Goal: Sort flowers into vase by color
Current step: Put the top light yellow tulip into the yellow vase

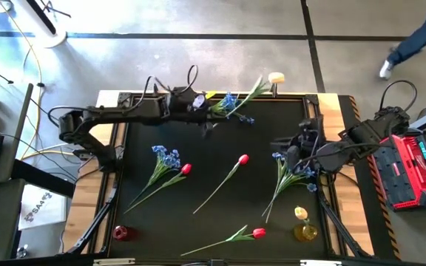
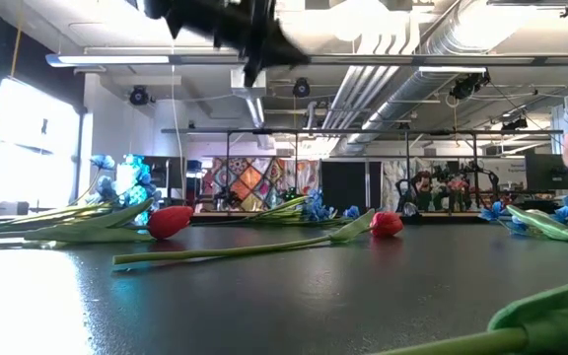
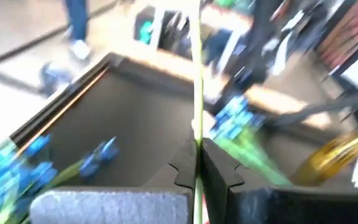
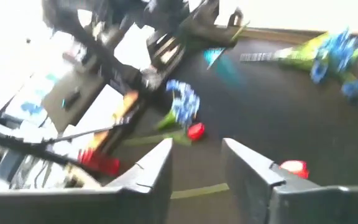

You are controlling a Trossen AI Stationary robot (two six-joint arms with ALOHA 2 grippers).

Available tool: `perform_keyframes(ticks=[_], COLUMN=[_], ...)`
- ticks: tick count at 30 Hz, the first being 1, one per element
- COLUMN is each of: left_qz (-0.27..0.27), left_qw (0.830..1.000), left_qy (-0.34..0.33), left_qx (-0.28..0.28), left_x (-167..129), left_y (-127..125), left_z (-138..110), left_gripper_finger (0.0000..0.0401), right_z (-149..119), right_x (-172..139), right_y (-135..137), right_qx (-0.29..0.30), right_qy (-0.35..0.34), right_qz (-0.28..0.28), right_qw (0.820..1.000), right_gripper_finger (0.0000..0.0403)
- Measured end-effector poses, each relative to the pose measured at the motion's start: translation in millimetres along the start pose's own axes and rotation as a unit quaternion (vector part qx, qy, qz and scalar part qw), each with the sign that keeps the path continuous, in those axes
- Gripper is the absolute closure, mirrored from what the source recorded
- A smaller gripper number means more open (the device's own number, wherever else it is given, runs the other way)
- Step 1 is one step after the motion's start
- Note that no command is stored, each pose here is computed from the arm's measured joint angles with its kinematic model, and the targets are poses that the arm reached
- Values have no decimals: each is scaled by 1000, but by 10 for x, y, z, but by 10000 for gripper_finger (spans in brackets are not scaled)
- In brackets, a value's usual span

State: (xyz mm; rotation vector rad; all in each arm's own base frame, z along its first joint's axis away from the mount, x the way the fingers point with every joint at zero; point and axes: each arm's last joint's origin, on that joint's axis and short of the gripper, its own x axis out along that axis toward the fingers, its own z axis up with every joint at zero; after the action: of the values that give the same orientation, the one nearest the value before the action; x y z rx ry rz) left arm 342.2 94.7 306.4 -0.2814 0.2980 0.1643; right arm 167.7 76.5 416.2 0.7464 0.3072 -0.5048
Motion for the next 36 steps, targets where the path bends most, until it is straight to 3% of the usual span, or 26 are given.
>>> perform_keyframes(ticks=[7, 11, 20, 31, 36], left_qz=[-65, -81, -112, -136, -135], left_qw=[993, 991, 986, 983, 982], left_qy=[-93, -108, -126, -127, -127], left_qx=[-11, -20, -9, 16, 19], left_x=[14, 20, 31, 34, 34], left_y=[-337, -419, -591, -636, -634], left_z=[132, 142, 135, 127, 128], left_gripper_finger=[401, 401, 401, 401, 401], right_z=[58, 99, 319, 507, 556], right_x=[-23, -8, 228, 481, 517], right_y=[15, 65, 191, 138, 111], right_qx=[-14, -28, -89, -83, -86], right_qy=[-144, -165, -173, -148, -139], right_qz=[-46, -45, -28, -9, -1], right_qw=[988, 985, 980, 985, 987], right_gripper_finger=[188, 175, 197, 205, 253])
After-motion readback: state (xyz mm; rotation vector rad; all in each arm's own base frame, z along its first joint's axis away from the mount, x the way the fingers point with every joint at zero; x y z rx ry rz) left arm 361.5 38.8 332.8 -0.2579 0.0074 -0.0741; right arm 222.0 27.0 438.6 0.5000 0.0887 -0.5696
